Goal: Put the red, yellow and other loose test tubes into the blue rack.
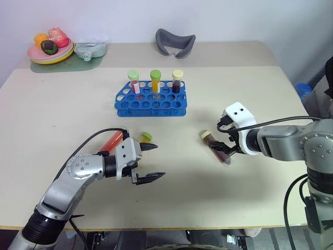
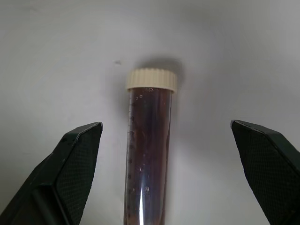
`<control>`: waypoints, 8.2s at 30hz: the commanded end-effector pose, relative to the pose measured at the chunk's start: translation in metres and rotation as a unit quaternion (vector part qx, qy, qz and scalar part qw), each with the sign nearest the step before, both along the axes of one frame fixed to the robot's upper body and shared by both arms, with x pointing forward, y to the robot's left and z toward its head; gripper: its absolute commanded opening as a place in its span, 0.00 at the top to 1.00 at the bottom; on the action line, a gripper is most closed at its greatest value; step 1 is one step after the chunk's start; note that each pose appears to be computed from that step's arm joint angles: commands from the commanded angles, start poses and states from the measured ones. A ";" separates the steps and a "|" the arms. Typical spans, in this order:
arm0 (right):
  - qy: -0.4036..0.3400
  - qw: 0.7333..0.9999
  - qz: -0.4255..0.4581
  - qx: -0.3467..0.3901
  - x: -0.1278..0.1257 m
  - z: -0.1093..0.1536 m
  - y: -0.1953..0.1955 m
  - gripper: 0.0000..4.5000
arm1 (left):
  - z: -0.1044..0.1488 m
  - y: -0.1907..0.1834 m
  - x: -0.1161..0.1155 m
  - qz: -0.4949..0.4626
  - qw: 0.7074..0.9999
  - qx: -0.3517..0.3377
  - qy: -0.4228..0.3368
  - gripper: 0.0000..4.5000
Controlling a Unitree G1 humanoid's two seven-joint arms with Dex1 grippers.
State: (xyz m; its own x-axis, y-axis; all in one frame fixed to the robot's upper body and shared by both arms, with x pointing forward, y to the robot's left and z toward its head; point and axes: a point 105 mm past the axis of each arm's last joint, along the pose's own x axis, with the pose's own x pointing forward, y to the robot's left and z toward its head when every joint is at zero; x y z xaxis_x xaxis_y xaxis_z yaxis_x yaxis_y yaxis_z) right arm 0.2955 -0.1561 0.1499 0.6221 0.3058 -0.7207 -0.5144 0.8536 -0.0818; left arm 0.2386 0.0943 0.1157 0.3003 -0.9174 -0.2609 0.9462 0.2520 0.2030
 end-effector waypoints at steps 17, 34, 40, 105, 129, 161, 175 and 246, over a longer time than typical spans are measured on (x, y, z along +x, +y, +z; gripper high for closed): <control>0.109 0.992 -0.026 -0.058 0.005 -0.021 0.023 0.00 | -0.004 0.006 -0.016 0.044 0.998 -0.013 -0.032 0.01; 0.093 0.992 -0.061 -0.062 0.008 -0.019 0.025 0.81 | 0.006 0.006 -0.005 0.047 0.998 -0.011 -0.041 0.00; 0.087 0.994 -0.055 -0.045 0.009 -0.014 0.031 0.81 | 0.005 0.007 -0.005 0.048 0.998 -0.009 -0.040 0.00; -0.483 0.827 0.033 0.287 0.102 0.062 0.123 0.08 | 0.052 0.046 0.053 0.305 0.933 -0.165 -0.096 0.00; -0.292 0.870 0.390 0.080 -0.023 0.037 0.038 0.02 | 0.073 0.019 0.054 0.242 0.969 0.034 -0.024 0.00; -0.236 0.852 0.454 0.113 -0.060 0.025 0.055 0.02 | 0.006 0.016 0.061 0.343 0.881 0.243 0.216 0.00; -0.237 0.850 0.457 0.113 -0.060 0.025 0.057 0.00 | 0.009 0.018 0.065 0.375 0.868 0.251 0.206 0.50; -0.299 0.878 0.318 0.197 -0.034 0.041 0.079 0.00 | 0.104 -0.030 0.143 0.366 0.839 -0.318 -0.247 0.82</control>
